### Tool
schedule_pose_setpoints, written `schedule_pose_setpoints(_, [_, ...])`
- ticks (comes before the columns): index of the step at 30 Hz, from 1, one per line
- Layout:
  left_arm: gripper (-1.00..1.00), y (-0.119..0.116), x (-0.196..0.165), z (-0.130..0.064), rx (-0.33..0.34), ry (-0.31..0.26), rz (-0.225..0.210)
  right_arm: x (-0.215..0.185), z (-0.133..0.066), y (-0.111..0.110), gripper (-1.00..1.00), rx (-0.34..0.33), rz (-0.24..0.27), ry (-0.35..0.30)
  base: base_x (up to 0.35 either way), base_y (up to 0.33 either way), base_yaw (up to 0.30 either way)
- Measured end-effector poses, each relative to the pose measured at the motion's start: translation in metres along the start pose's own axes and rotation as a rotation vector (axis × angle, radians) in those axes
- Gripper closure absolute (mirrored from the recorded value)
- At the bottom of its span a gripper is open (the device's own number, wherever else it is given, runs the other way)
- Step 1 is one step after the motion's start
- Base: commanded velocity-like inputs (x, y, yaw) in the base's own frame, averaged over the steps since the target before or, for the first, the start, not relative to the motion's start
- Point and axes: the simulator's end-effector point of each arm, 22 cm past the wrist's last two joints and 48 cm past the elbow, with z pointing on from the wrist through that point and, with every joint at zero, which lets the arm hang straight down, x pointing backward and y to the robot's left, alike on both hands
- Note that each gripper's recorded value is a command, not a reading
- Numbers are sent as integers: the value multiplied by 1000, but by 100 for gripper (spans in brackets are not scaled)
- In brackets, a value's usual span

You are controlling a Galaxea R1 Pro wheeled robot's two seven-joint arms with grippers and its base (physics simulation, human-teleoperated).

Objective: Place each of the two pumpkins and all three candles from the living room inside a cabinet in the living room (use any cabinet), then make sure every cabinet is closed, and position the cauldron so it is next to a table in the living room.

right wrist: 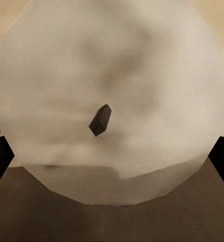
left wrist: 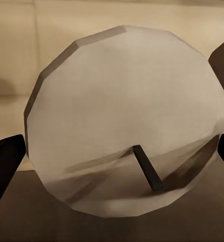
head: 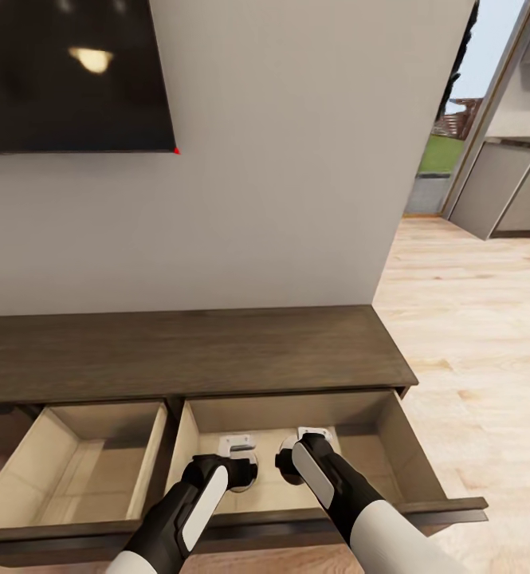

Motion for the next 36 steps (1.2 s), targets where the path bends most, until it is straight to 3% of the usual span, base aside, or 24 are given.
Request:
schedule_pose_setpoints(9, [100, 2, 6, 9, -1, -2, 0, 5, 10, -1, 100, 0, -1, -1, 0, 0, 0])
schedule_pose_setpoints(10, [100, 2, 6, 9, -1, -3, 0, 5, 10, -1, -100, 0, -1, -1, 0, 0, 0])
schedule_pose_setpoints(17, [100, 1, 5, 9, 0, -4, -1, 5, 10, -1, -100, 0, -1, -1, 0, 0, 0])
schedule_pose_setpoints(18, [-100, 1, 5, 9, 0, -5, -1, 5, 10, -1, -100, 0, -1, -1, 0, 0, 0])
schedule_pose_setpoints(26, [-100, 0, -3, 5, 5, -23, -3, 5, 10, -1, -100, 0, -1, -1, 0, 0, 0])
schedule_pose_setpoints(36, [-100, -11, -23, -23, 21, -15, 10, -5, -10, 1, -100, 0, 0, 0, -3, 0, 0])
